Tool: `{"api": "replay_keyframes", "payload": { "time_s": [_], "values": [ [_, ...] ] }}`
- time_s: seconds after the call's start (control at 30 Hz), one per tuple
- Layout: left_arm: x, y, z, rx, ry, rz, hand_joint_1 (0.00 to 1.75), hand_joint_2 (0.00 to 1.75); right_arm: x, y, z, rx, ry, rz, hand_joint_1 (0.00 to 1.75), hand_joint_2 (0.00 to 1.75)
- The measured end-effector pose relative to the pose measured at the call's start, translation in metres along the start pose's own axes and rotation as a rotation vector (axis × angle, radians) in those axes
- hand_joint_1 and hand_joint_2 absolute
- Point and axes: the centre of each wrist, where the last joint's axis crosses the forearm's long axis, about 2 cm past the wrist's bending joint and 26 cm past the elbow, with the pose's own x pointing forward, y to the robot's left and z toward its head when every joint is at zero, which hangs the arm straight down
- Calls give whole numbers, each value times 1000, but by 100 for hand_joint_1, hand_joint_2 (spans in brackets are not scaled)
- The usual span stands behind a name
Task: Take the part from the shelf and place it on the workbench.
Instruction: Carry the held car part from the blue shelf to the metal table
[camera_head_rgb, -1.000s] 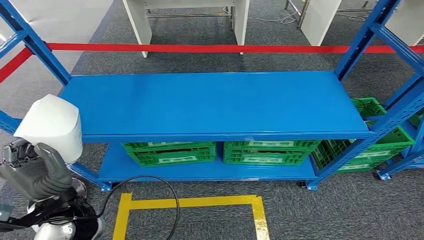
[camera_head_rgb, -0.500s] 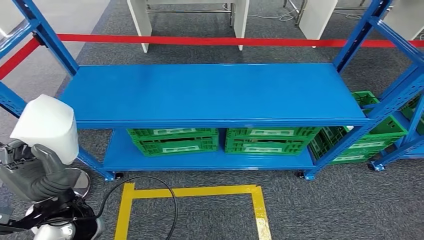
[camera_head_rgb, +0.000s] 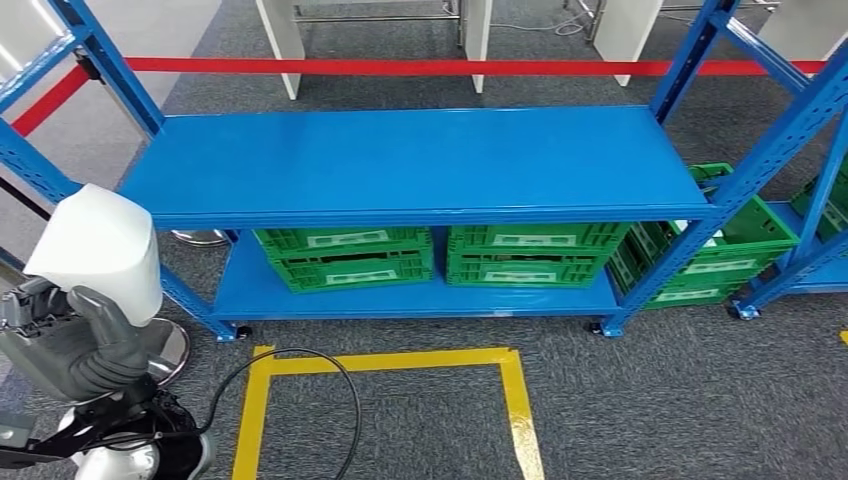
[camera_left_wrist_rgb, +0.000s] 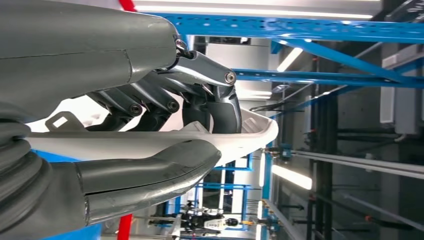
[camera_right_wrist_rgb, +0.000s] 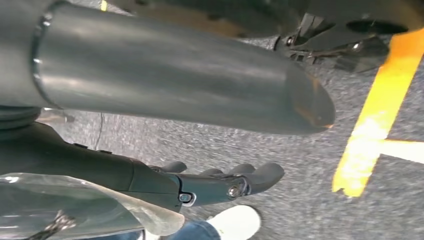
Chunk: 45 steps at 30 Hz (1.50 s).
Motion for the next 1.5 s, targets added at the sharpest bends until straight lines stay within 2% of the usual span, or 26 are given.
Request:
{"api": "replay_keyframes", "payload": {
  "time_s": [0.93, 1.5],
  "values": [
    [-2, -1, -7, 12, -50, -28, 175, 175, 3, 0, 0, 0, -14, 3, 0, 0],
    [-4, 1, -6, 20, -39, -25, 175, 175, 1, 0, 0, -3, -7, -11, 0, 0]
  ]
}}
